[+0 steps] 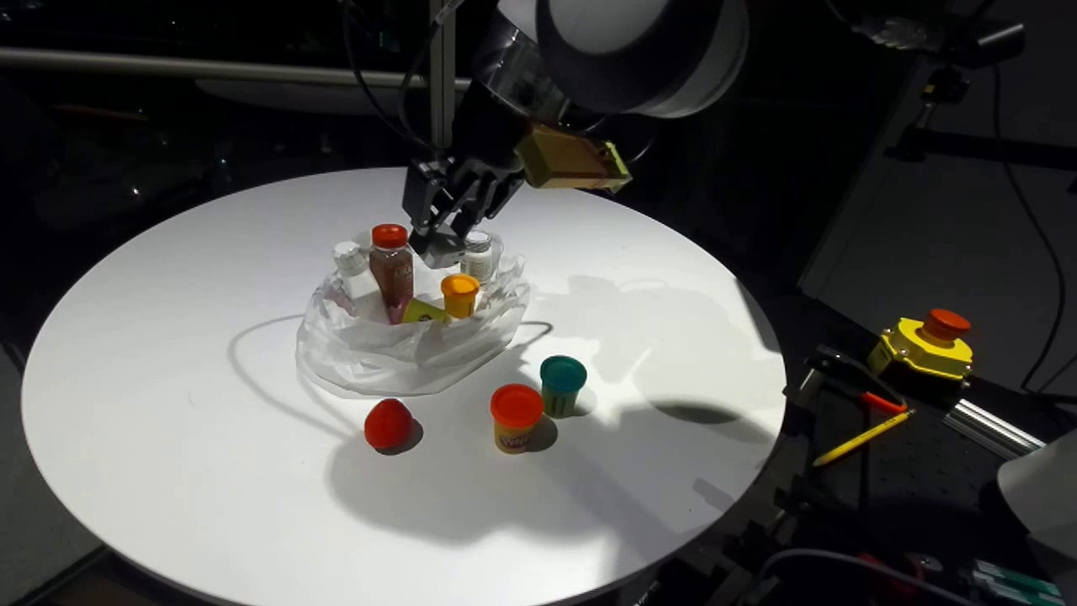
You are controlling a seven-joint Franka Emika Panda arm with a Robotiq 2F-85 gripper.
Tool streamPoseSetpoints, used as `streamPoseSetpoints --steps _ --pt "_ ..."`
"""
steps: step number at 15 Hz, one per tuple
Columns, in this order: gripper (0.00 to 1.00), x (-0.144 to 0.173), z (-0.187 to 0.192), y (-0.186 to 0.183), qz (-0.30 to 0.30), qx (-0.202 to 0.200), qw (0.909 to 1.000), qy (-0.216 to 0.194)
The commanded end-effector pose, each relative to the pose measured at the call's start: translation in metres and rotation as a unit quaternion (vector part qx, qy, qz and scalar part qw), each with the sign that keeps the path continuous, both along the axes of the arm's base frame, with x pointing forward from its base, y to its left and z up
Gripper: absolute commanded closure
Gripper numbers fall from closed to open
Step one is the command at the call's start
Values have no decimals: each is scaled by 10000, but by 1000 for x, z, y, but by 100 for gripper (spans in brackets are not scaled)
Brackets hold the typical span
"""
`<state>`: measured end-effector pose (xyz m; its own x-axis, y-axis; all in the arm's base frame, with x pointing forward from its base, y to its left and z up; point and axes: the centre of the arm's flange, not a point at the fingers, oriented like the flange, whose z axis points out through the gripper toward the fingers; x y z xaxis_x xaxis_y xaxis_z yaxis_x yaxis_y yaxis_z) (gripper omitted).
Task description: Pick up the bottles and small containers from the table and put them in the plastic bag.
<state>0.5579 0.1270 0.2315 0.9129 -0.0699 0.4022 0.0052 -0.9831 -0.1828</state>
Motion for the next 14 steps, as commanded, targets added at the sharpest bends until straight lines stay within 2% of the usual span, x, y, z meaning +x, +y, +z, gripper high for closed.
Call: streamPoseSetpoints --steps 1,3,4,5,7,9,10,13,14 --pt "74 39 -8 -1 -344 281 9981 -427" --pt "74 54 -15 -3 -456 308 9970 -539" --pt "57 58 -18 -3 -495 335 9968 -537" --pt "24 64 -20 -4 -528 353 9965 -535" --pt "19 66 -24 -7 -544 361 9967 -484" --pt "3 65 -22 -11 -559 372 9963 -527" --pt "0 62 -16 -13 -562 408 9959 -575" --pt "0 48 6 -18 -635 509 9942 -707" --pt "0 43 14 -18 -713 420 9951 -541"
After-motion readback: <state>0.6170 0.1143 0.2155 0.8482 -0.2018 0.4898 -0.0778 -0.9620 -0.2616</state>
